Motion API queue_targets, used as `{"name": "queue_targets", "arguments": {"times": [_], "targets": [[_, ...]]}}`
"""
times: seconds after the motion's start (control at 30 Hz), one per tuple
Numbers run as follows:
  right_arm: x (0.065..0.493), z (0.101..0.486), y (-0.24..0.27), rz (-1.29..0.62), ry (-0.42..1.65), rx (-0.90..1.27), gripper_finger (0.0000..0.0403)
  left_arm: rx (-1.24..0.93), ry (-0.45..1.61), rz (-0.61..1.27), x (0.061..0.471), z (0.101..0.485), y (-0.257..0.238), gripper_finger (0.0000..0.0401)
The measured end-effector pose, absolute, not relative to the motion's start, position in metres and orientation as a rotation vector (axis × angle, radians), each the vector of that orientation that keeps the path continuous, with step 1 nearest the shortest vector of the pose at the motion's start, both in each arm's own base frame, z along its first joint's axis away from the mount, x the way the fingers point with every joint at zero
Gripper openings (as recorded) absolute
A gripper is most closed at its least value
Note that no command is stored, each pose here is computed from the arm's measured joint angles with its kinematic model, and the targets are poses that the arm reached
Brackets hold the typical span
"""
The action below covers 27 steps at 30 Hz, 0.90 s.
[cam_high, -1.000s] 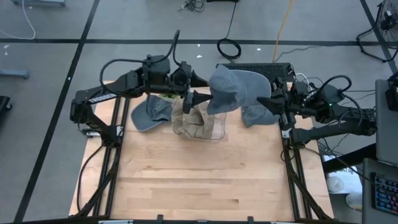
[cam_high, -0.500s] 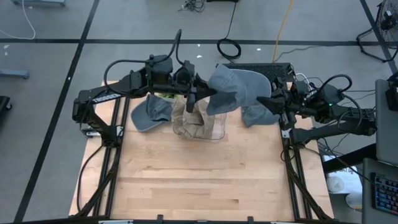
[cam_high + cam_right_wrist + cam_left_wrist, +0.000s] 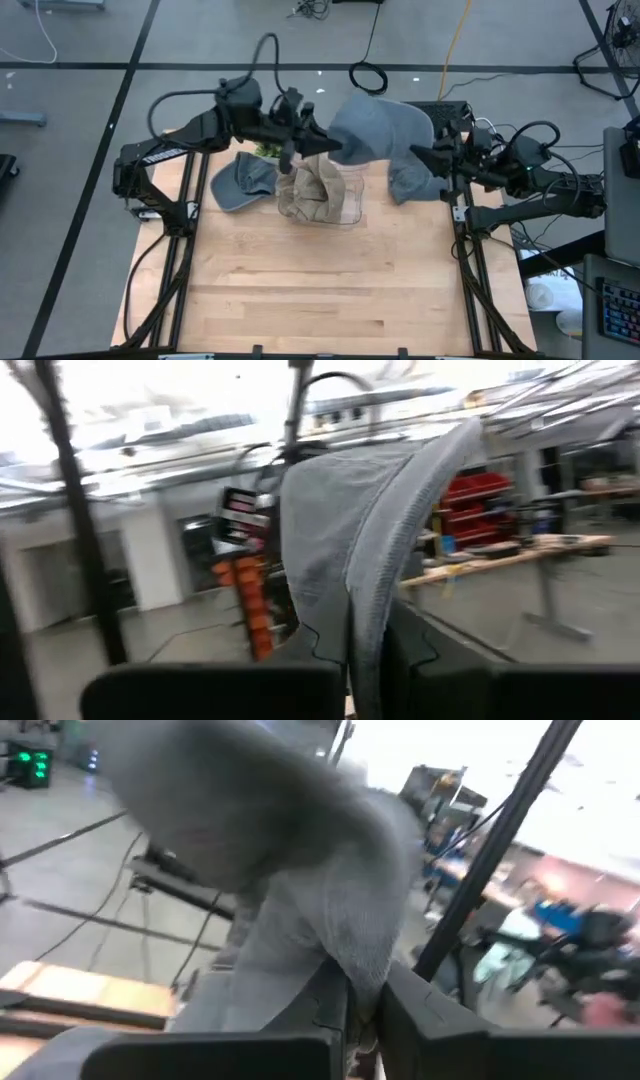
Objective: Pick & Place hat
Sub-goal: Put the bottom gray cap into the top transparent bin
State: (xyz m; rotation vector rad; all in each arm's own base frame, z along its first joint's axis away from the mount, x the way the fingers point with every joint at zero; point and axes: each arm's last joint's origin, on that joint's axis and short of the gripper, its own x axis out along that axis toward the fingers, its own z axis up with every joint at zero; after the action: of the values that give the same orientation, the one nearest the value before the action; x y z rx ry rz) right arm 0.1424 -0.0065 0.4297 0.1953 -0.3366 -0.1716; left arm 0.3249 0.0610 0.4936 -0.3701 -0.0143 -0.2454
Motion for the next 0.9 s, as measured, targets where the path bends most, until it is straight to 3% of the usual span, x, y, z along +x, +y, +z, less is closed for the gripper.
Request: {"name": "queue_targets", "arguments": {"times": [0.17,0.53,0.73,0.9], "targets": [[0.142,0.428,-0.009,-0.267,-0.331,0.234,0.0055,-0.451,-0.089,-0.257,0.309,0.509,0.068,0.0024],[0.145,0.404,-0.016,-0.539,-0.075,0.122,0.0220,-0.626,-0.193,-0.198,0.261,0.537,0.096,0.0024],[0.154,0.396,-0.019,-0.689,0.003,0.049,0.0260,-0.622,-0.252,-0.160,0.241,0.554,0.113,0.0024],[0.161,0.392,-0.019,-0.687,0.035,0.015,0.0272,-0.440,-0.276,-0.116,0.225,0.573,0.113,0.0024]]}}
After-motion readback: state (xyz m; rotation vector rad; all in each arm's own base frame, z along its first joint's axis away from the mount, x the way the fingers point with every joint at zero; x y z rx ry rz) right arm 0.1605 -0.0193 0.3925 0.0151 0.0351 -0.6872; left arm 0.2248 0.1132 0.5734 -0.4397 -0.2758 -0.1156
